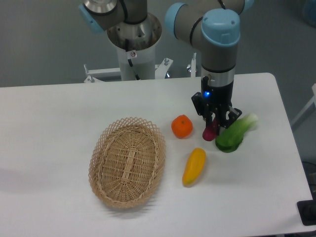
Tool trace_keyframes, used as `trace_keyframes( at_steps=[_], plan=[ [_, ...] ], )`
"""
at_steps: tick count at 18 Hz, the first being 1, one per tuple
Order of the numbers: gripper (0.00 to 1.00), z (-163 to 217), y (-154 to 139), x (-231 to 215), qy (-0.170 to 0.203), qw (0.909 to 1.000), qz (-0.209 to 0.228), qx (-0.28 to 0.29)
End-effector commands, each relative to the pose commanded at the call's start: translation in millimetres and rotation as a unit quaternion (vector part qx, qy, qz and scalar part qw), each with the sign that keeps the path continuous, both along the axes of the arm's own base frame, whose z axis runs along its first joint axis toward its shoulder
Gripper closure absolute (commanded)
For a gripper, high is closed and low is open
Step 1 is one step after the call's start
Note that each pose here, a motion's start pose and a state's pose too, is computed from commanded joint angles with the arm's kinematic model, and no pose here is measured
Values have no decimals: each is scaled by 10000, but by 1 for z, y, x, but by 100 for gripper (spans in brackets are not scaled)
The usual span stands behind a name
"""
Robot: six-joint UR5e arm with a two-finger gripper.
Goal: Place the sweet potato on the table
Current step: 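Hold the purple sweet potato in the gripper above the bok choy, then move the held sweet potato beside the yellow pepper and lower it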
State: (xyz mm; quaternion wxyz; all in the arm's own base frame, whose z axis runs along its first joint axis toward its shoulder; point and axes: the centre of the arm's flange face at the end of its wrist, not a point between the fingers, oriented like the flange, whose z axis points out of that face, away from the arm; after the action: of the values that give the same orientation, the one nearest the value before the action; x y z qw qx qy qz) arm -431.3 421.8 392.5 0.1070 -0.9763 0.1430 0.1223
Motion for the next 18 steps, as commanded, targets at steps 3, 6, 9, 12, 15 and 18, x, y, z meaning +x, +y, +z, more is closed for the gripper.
trace_keyframes(
  at_steps=[3, 6, 9, 12, 15, 18],
  plan=[
    [72, -12, 13, 0, -37, 10000, 40, 18],
    [72, -29, 21, -14, 102, 9997, 161, 134],
    [72, -49, 30, -27, 80, 9998, 151, 100],
    [72, -80, 41, -47, 298, 9992, 162, 225],
    [72, -111, 51, -62, 408, 9986, 158, 284],
    [72, -128, 60, -75, 378, 9988, 143, 262]
  ],
)
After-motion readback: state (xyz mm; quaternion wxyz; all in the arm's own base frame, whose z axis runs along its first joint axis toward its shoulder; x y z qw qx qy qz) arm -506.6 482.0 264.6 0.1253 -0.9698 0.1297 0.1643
